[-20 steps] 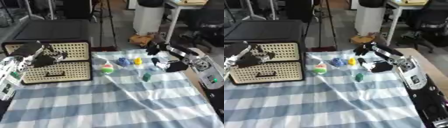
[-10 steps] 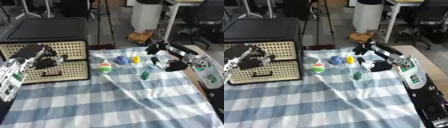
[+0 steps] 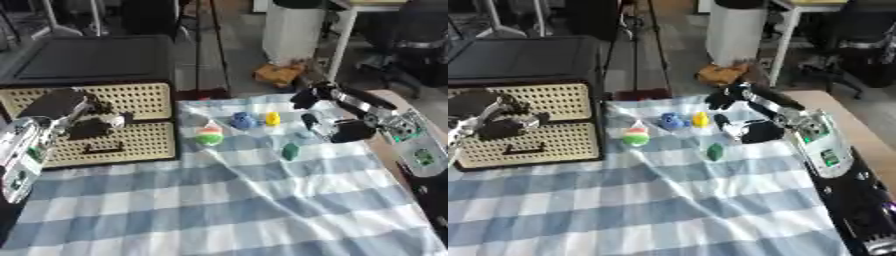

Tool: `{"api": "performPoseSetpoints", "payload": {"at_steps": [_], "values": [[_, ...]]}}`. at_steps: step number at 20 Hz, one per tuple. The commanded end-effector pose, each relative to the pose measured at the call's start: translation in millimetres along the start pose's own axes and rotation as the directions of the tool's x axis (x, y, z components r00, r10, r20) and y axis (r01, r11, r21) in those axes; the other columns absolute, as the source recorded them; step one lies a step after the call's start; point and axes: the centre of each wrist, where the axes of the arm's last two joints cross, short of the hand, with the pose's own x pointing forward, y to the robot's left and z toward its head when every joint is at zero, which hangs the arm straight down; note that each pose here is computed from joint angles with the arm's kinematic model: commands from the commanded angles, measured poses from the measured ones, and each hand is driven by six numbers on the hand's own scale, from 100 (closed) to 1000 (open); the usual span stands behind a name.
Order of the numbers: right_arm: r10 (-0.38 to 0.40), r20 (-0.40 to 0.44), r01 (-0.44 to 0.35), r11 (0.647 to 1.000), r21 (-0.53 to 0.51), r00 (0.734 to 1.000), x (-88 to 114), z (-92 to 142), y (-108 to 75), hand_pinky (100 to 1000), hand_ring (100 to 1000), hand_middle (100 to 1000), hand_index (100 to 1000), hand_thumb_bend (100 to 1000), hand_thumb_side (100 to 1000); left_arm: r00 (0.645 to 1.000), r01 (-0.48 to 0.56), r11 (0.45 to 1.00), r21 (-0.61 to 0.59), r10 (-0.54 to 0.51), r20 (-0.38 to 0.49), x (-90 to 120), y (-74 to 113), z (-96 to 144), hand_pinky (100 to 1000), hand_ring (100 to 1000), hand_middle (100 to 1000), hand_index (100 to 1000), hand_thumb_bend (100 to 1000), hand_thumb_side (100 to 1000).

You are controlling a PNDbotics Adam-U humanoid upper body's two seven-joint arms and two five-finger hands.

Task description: Pick up objects from table and place into drawer.

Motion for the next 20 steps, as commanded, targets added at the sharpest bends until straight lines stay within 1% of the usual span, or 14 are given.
{"api": "performPoseSetpoints", "payload": {"at_steps": [1,3,5,6,7,8,10,17,20], "values": [[0.035,0.018,-0.035,0.999,-0.011,0.999,5.0,-0.3,-14.4,712,734,668,828,100,426,0.998,0.039,0.999,-0.008,-0.04,-0.048,-15.1,8.5,2.3,179,100,100,732,543,1000],[0.034,0.016,-0.034,0.999,-0.011,0.999,4.7,0.1,-14.1,712,734,667,828,100,426,0.997,0.044,0.999,-0.023,-0.046,-0.055,-17.3,6.2,2.9,177,100,100,712,544,1000],[0.034,0.014,-0.033,0.999,-0.01,0.999,4.3,0.6,-13.6,712,734,668,828,100,428,0.997,0.045,0.998,-0.033,-0.047,-0.054,-18.6,4.2,4.1,174,100,100,667,547,1000],[0.033,0.013,-0.033,0.999,-0.009,0.999,4.1,0.8,-13.4,712,734,668,828,100,427,0.998,0.045,0.998,-0.037,-0.047,-0.052,-19.1,3.7,5.1,175,100,100,624,549,1000],[0.033,0.012,-0.033,0.999,-0.009,0.999,3.9,1.0,-13.2,712,734,668,828,100,427,0.998,0.047,0.998,-0.041,-0.049,-0.05,-19.8,3.5,6.3,176,100,100,604,551,1000],[0.032,0.011,-0.032,0.999,-0.009,0.999,3.7,1.3,-13.0,712,734,668,827,100,427,0.998,0.049,0.998,-0.043,-0.051,-0.047,-20.2,3.8,7.7,177,100,100,533,552,1000],[0.031,0.008,-0.031,0.999,-0.008,0.999,3.1,2.1,-12.3,712,735,668,827,100,427,0.998,0.053,0.998,-0.04,-0.054,-0.04,-21.1,5.5,11.4,177,100,100,501,553,1000],[0.026,-0.003,-0.026,1.0,-0.005,1.0,1.1,5.1,-9.6,712,735,668,828,100,425,0.998,0.06,0.998,-0.031,-0.06,-0.002,-20.8,10.0,29.0,172,100,100,443,550,1000],[0.025,-0.007,-0.025,1.0,-0.004,1.0,0.3,6.5,-8.8,713,735,668,828,100,423,0.998,0.059,0.998,-0.036,-0.058,0.017,-20.3,11.0,37.5,170,100,100,437,546,1000]]}}
